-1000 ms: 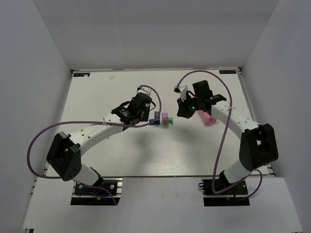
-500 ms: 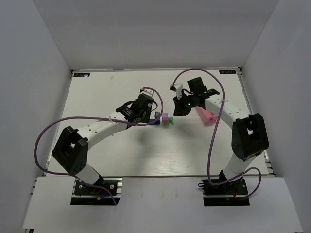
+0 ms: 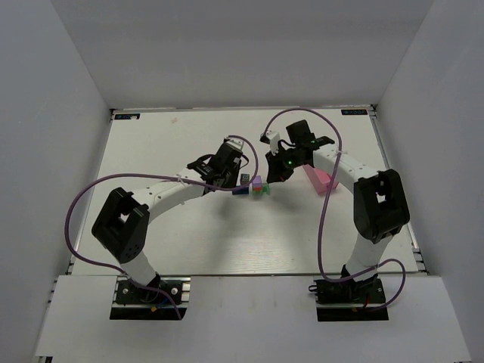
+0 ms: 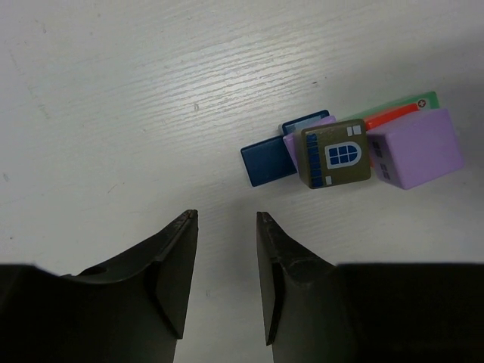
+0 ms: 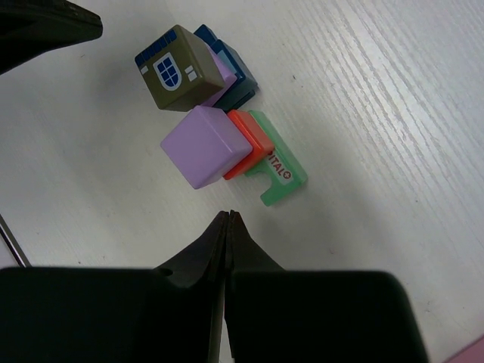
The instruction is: Build the wood block tower
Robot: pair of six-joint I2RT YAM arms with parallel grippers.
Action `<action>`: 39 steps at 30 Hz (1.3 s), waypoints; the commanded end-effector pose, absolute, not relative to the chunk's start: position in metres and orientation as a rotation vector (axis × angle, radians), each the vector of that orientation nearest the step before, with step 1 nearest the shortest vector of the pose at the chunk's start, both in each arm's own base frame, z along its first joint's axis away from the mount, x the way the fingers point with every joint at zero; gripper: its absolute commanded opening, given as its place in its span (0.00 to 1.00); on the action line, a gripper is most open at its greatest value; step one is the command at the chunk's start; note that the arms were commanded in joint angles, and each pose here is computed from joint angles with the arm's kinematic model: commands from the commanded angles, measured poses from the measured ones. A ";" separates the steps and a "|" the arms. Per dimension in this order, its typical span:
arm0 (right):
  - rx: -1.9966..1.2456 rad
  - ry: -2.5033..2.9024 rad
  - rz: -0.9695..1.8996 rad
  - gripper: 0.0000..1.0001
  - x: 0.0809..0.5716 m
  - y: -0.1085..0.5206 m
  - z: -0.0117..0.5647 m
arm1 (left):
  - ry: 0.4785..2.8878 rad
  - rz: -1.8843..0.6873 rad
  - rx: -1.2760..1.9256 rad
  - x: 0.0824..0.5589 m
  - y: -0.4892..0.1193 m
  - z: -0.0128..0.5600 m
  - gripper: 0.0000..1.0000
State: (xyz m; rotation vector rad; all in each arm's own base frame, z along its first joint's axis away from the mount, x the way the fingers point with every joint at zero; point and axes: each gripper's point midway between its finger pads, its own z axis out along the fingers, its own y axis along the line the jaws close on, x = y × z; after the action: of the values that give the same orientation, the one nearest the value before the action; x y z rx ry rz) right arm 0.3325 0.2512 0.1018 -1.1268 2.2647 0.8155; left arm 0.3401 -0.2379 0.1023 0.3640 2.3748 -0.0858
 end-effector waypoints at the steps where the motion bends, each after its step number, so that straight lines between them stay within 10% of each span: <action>1: -1.141 2.232 0.857 0.02 0.335 0.262 0.114 | 2.326 -0.140 0.356 0.349 -0.247 0.122 0.47; 39: -1.091 2.357 0.840 0.01 0.343 0.263 0.083 | 2.331 -0.109 0.340 0.350 -0.239 0.116 0.47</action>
State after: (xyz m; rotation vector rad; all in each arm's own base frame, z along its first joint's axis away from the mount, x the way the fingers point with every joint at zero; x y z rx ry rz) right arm 0.3381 0.2559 0.0711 -1.0890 2.3878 0.8134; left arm 0.3440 -0.2383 0.1040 0.3536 2.3671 -0.0994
